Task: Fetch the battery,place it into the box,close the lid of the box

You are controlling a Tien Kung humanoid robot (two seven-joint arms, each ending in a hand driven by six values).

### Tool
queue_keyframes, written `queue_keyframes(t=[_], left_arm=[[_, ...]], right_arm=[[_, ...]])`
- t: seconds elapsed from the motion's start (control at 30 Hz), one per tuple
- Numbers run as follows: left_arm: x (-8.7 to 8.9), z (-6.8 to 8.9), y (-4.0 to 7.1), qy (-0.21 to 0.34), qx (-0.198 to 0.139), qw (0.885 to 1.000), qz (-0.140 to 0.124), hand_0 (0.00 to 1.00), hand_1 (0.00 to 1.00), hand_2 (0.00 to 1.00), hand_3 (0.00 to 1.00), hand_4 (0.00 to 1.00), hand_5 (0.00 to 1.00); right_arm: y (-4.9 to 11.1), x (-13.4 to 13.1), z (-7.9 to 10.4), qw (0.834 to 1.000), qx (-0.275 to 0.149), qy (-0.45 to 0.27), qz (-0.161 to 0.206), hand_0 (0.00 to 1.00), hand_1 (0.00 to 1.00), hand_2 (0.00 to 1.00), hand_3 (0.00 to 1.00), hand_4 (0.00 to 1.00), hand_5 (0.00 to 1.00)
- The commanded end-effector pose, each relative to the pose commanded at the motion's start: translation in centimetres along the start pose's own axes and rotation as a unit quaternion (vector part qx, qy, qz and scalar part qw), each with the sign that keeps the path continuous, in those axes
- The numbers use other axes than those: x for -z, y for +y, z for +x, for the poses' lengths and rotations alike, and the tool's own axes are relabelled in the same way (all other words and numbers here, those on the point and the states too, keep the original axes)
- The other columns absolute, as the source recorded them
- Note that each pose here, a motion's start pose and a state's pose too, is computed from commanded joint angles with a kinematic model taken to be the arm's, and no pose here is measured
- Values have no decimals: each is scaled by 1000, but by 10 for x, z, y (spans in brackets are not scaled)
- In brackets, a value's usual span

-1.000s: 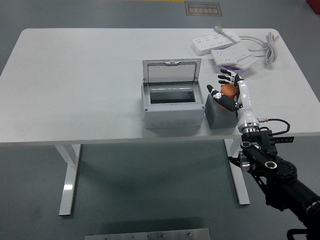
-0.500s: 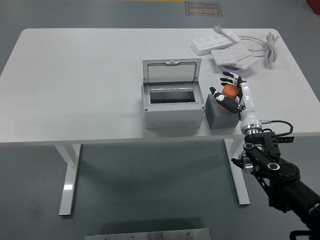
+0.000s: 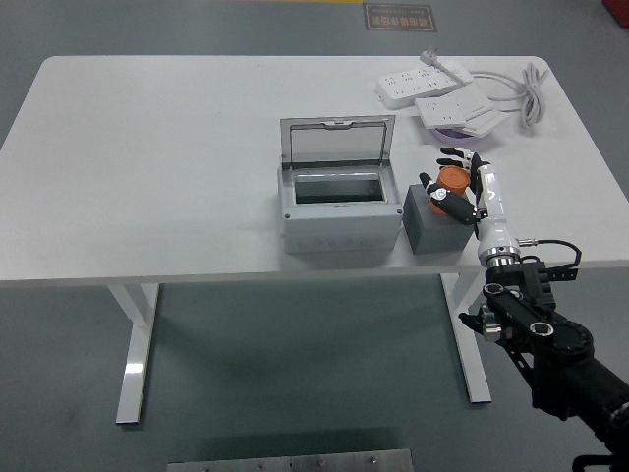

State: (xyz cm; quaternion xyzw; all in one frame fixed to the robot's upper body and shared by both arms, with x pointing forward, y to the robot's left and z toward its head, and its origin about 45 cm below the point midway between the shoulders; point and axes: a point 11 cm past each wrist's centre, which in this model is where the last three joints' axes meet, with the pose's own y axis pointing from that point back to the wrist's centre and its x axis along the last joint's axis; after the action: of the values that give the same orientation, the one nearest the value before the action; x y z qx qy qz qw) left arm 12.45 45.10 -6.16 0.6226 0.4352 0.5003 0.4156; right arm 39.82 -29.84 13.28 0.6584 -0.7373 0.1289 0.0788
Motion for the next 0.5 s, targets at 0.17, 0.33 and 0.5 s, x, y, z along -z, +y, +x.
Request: queue_keyframes(t=[0.17, 0.33, 0.5], left_arm=[[-1, 1, 0, 1, -1, 1000, -1, 856, 902, 827, 835, 820, 668], [-1, 1, 0, 1, 0, 1000, -1, 857, 902, 826, 834, 820, 668], [-1, 1, 1, 1, -1, 1000, -1, 856, 902, 826, 834, 820, 668]], right_arm=[[0, 0, -1, 1000, 3, 1, -3, 629, 646, 611, 674, 798, 141], [1, -2, -3, 1000, 6, 2, -8, 557, 582, 556, 613, 701, 69], [2, -4, -4, 1000, 9, 4, -13, 481, 550, 547, 585, 615, 5]])
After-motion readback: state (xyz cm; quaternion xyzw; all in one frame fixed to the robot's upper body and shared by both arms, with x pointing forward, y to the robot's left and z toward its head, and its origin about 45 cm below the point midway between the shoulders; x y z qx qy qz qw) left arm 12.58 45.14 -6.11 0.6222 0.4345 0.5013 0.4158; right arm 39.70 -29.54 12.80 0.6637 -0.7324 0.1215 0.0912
